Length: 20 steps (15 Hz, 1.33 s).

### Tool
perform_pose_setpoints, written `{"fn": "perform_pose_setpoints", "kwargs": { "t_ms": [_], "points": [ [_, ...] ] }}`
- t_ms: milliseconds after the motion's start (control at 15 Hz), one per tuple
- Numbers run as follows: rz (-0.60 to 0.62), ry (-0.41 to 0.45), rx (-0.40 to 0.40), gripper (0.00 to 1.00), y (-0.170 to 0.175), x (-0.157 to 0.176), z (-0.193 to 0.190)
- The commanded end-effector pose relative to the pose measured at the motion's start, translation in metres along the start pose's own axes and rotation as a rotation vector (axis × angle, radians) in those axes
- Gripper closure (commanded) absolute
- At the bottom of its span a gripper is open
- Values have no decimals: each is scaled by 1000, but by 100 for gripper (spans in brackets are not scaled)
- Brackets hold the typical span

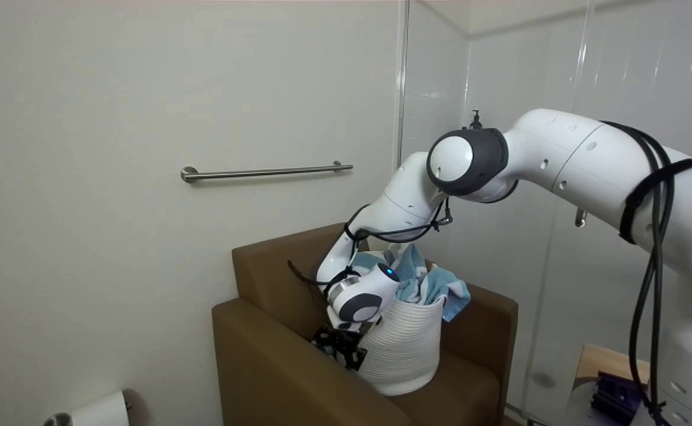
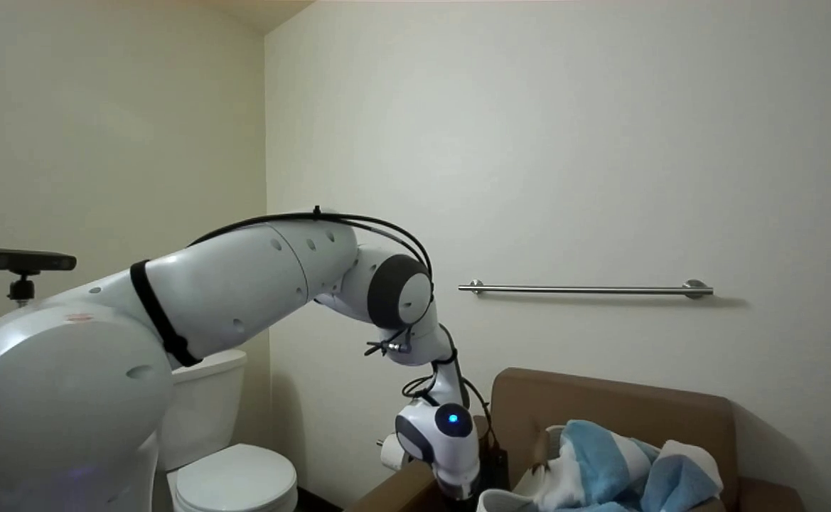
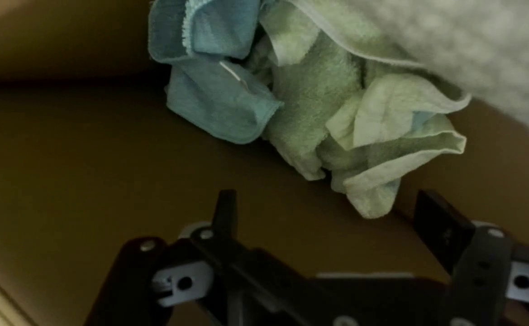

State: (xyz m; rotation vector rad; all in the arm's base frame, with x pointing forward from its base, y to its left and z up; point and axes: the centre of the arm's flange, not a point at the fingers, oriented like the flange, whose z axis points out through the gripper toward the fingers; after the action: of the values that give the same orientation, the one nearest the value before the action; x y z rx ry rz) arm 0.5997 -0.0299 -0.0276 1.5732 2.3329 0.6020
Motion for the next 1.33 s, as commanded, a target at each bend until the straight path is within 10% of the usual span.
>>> {"fn": "perform_pose_setpoints", "kwargs": {
  "t_ms": [0,467,1000,1267],
  "points": [
    [-34,-78,151,0,49,1,58],
    [-112,-174,289,0,7,37,86],
    [-120,-361,-34,0,70,-30,76],
    [71,-318,7,0,70,-81,75]
  ]
}}
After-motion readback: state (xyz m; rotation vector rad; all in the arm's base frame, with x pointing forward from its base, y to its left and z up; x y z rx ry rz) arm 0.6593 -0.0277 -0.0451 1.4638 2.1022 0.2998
